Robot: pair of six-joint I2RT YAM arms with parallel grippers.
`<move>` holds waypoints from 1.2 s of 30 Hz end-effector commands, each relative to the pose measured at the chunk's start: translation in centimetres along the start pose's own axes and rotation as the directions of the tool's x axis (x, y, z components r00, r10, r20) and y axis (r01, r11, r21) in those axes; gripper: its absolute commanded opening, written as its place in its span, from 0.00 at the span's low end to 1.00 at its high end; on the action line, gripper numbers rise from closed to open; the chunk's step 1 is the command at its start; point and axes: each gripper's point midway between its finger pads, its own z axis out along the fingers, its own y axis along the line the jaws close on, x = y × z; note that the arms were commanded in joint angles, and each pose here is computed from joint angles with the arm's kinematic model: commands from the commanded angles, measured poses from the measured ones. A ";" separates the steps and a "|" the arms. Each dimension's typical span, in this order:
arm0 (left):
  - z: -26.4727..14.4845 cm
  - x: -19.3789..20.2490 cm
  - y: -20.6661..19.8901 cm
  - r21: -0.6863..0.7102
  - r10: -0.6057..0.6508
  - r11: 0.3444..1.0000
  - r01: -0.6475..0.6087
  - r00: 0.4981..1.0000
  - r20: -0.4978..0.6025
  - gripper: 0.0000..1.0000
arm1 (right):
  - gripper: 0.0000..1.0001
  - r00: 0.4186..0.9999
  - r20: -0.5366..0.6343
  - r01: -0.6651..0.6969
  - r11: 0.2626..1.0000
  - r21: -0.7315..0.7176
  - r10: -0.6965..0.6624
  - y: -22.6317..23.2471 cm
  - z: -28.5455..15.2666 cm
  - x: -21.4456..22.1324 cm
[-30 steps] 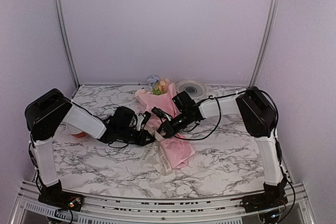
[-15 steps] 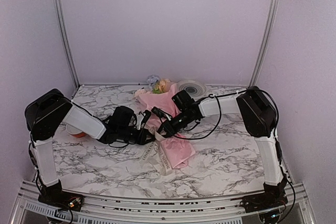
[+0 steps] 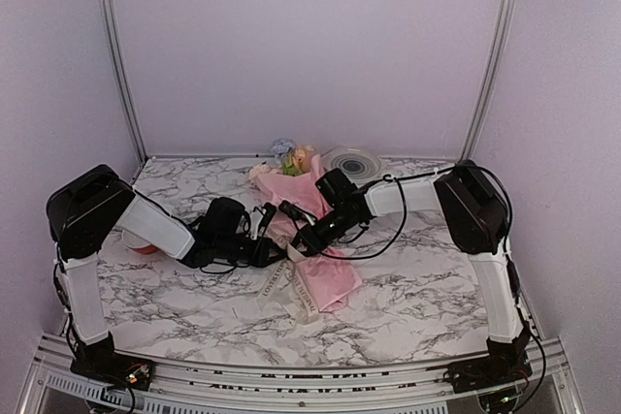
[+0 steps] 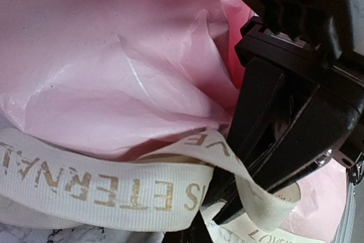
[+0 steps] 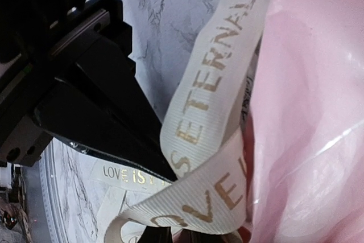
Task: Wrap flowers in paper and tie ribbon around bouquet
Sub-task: Tie the half-tied ribbon around the folded bouquet.
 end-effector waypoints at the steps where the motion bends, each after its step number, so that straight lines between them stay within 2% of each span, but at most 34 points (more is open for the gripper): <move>1: -0.4 -0.8 -0.1 0.002 0.022 1.000 -0.022 0.999 0.040 0.00 | 0.14 0.999 -0.040 0.003 0.999 0.047 -0.002 -0.7 1.0 0.7; 3: -0.3 -0.7 0.0 0.002 0.016 1.000 -0.016 0.999 0.035 0.00 | 0.13 0.999 -0.045 0.004 0.998 0.061 -0.001 -1.0 1.0 0.7; 9: -0.2 -1.0 -0.1 0.008 0.021 1.000 -0.021 0.999 0.042 0.00 | 0.00 0.999 -0.047 0.006 1.000 0.021 -0.005 -0.2 1.4 0.6; 16: -1.6 -1.4 -0.8 0.012 0.066 0.998 -0.067 0.996 0.064 0.00 | 0.00 1.000 0.015 -0.004 1.000 -0.021 0.004 0.7 -0.6 -1.4; 21: -2.7 -1.3 -0.8 -0.013 0.106 0.994 -0.106 0.991 0.078 0.07 | 0.00 0.995 0.094 0.015 0.999 -0.046 -0.011 1.7 -3.1 -3.6; 28: -2.7 -0.6 -0.4 -0.026 0.119 0.993 -0.117 0.991 0.053 0.13 | 0.00 0.993 0.116 0.001 0.999 -0.032 0.003 1.4 -4.2 -3.8; 36: -3.9 1.5 1.1 -0.116 0.053 0.992 -0.056 0.998 -0.030 0.06 | 0.00 0.999 0.053 -0.005 1.000 -0.029 0.007 1.5 -2.0 -2.3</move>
